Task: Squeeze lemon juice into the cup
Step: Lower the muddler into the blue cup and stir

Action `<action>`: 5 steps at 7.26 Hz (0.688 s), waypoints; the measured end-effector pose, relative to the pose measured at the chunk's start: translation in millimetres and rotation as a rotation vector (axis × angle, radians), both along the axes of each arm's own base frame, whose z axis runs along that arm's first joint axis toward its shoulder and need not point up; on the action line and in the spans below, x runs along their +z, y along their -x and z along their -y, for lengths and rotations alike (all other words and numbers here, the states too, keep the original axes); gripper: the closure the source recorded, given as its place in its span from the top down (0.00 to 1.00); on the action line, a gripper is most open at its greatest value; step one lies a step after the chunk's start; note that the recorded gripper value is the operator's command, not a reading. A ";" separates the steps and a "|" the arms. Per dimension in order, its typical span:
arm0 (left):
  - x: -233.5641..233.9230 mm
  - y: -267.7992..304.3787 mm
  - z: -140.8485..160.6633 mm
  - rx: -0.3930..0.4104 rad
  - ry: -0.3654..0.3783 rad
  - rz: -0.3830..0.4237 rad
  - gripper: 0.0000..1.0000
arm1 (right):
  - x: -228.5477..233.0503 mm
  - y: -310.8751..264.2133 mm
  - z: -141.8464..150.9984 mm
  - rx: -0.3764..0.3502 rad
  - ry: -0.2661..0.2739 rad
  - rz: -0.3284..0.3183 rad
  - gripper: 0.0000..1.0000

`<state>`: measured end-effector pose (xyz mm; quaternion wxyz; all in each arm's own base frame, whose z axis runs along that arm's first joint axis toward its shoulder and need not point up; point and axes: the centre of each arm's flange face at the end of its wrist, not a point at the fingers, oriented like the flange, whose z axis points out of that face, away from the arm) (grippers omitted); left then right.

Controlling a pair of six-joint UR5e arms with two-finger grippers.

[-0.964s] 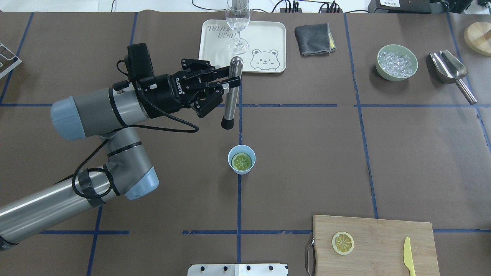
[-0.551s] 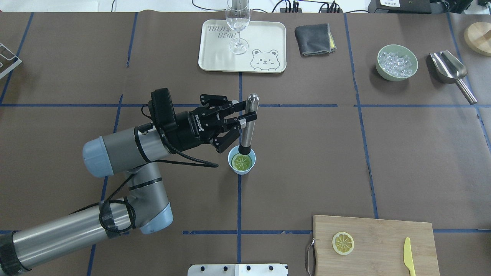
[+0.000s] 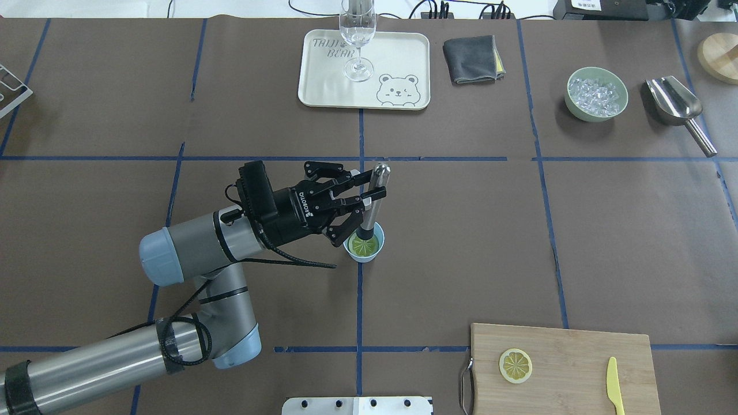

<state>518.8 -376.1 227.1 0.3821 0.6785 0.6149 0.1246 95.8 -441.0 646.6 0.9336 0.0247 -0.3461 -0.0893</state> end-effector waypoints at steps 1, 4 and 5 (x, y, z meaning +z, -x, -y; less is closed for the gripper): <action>4.2 -5.9 -2.7 -0.003 0.009 0.008 0.00 | -0.2 -0.1 0.3 0.000 0.000 -0.001 1.00; 21.7 -28.4 -15.4 -0.019 0.047 0.043 0.00 | -0.2 -0.2 1.5 0.000 0.000 -0.001 1.00; 25.8 -32.1 -16.9 -0.026 0.054 0.051 0.00 | 0.2 -0.3 2.7 0.000 0.000 -0.002 1.00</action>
